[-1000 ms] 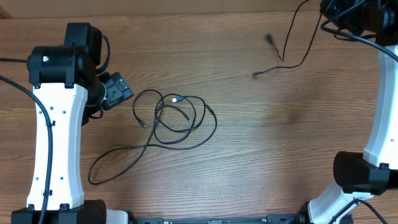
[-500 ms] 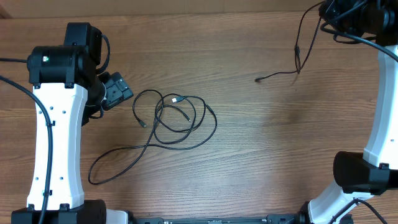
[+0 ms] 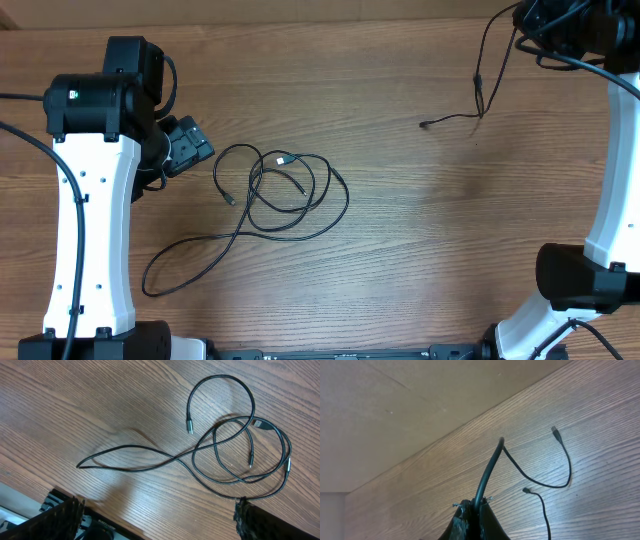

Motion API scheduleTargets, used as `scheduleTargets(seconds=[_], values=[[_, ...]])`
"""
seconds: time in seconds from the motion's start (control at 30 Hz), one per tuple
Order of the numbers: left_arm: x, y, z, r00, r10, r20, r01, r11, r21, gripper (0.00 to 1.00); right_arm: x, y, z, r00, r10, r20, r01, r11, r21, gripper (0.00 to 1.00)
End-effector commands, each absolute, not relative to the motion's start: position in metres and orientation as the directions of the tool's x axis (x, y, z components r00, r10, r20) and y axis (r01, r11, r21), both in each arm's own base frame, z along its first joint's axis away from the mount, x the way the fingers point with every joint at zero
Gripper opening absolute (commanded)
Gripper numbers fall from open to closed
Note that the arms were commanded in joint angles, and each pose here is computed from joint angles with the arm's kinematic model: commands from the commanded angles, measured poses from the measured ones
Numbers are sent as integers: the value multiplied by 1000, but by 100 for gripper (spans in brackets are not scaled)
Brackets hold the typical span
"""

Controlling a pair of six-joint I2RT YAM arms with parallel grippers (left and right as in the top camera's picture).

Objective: Untangle cables

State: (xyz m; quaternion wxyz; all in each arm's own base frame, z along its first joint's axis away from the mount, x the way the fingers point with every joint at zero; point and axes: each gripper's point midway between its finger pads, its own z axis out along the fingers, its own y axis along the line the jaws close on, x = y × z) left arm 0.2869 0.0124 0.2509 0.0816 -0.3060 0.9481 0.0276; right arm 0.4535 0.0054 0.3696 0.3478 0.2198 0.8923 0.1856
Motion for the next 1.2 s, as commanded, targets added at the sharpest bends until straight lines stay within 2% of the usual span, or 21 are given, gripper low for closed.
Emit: scheduleTargets(seconds=[0.0, 1.17], values=[[287, 12, 248, -804, -572, -163, -580, 814, 8, 100, 450, 9, 379, -651, 520, -553, 246, 834, 494, 4], [287, 12, 248, -804, -572, -163, -580, 814, 8, 100, 452, 9, 381, -645, 519, -561, 239, 834, 497, 4]])
